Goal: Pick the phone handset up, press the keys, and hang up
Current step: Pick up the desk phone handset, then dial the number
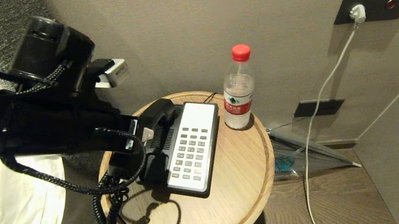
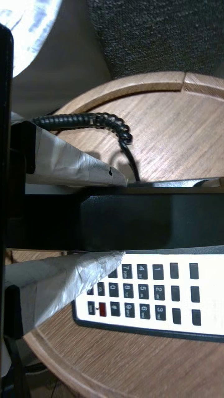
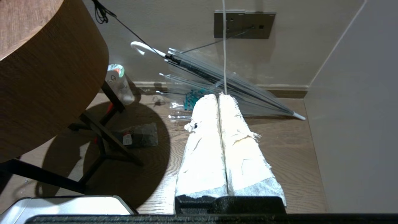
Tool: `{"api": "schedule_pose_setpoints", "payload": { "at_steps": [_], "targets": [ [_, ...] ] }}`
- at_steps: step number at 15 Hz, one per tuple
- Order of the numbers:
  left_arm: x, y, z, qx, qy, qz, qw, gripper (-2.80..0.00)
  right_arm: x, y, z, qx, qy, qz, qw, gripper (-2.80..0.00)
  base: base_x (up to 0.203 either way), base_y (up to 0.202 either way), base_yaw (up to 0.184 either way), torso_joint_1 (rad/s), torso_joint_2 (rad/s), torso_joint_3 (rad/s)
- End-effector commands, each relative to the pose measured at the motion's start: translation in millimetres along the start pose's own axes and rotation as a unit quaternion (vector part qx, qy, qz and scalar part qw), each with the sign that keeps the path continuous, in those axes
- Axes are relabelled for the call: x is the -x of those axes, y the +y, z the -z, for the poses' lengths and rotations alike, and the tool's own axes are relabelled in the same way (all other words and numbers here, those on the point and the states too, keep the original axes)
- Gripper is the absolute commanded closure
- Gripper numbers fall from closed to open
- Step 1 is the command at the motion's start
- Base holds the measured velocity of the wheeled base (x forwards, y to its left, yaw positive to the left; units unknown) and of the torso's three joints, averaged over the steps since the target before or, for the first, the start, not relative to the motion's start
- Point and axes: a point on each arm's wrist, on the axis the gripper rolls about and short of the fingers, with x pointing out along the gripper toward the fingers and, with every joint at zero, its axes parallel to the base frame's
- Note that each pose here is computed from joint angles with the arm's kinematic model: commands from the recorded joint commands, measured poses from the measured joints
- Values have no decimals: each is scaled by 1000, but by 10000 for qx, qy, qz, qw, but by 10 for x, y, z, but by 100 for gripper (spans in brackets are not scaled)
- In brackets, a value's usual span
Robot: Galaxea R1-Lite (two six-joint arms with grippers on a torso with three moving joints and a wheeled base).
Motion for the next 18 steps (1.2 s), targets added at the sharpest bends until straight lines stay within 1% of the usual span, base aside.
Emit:
{"api": "schedule_pose_setpoints", "payload": {
  "at_steps": [1, 3, 5, 6, 7, 8, 9, 10, 12, 13, 14, 15, 16, 17, 18],
  "targets": [
    [150, 33, 24, 72, -150, 15, 9999, 0, 0, 0, -1, 1, -7, 1, 10000, 0, 0, 0, 0, 0, 0, 0],
    [420, 95, 75, 283, -447, 65, 9986, 0, 0, 0, 0, 1, -4, 1, 10000, 0, 0, 0, 0, 0, 0, 0],
    [552, 134, 163, 461, -529, 102, 9975, 0, 0, 0, -1, 1, -7, 1, 10000, 0, 0, 0, 0, 0, 0, 0],
    [681, 167, 222, 603, -653, 147, 9959, 0, 0, 0, -1, 1, -7, 1, 10000, 0, 0, 0, 0, 0, 0, 0],
    [808, 200, 285, 853, -777, 210, 9931, 0, 0, 0, -1, 1, -7, 1, 10000, 0, 0, 0, 0, 0, 0, 0],
    [898, 223, 339, 1200, -848, 307, 9887, 0, 0, 0, -1, 1, -7, 1, 10000, 0, 0, 0, 0, 0, 0, 0],
    [998, 243, 381, 1503, -932, 477, 9831, 0, 0, 0, 0, 1, -5, 1, 10000, 0, 0, 0, 0, 0, 0, 0],
    [1119, 267, 432, 1869, -1027, 697, 9745, 0, 0, 0, 1, 1, -3, 1, 10000, 0, 0, 0, 0, 0, 0, 0],
    [1245, 291, 502, 2358, -1071, 1013, 9606, 0, 0, 0, -1, 1, -7, 1, 10000, 0, 0, 0, 0, 0, 0, 0],
    [1395, 324, 565, 2743, -1199, 1239, 9461, 0, -1, 0, 3, 1, 0, 1, 10000, 0, 0, 0, 0, 0, 0, 0],
    [1509, 351, 625, 3055, -1279, 1425, 9328, 0, 0, 0, 0, 1, -4, 1, 10000, 0, 0, 0, 0, 0, 0, 0],
    [1620, 379, 687, 3254, -1387, 1562, 9222, 0, -1, 0, 2, 1, 0, 1, 10000, 0, 0, 0, 0, 0, 0, 0],
    [1690, 397, 732, 3422, -1441, 1666, 9134, 0, -1, 0, 3, 1, 0, 1, 10000, 0, 0, 0, 0, 0, 0, 0],
    [1692, 398, 738, 3444, -1432, 1676, 9126, 0, 0, 0, -1, 1, -6, 1, 10000, 0, 0, 0, 0, 0, 0, 0],
    [1723, 410, 788, 3519, -1446, 1705, 9090, 0, 0, 0, -1, 1, -7, 1, 10000, 0, 0, 0, 0, 0, 0, 0]
  ]
}}
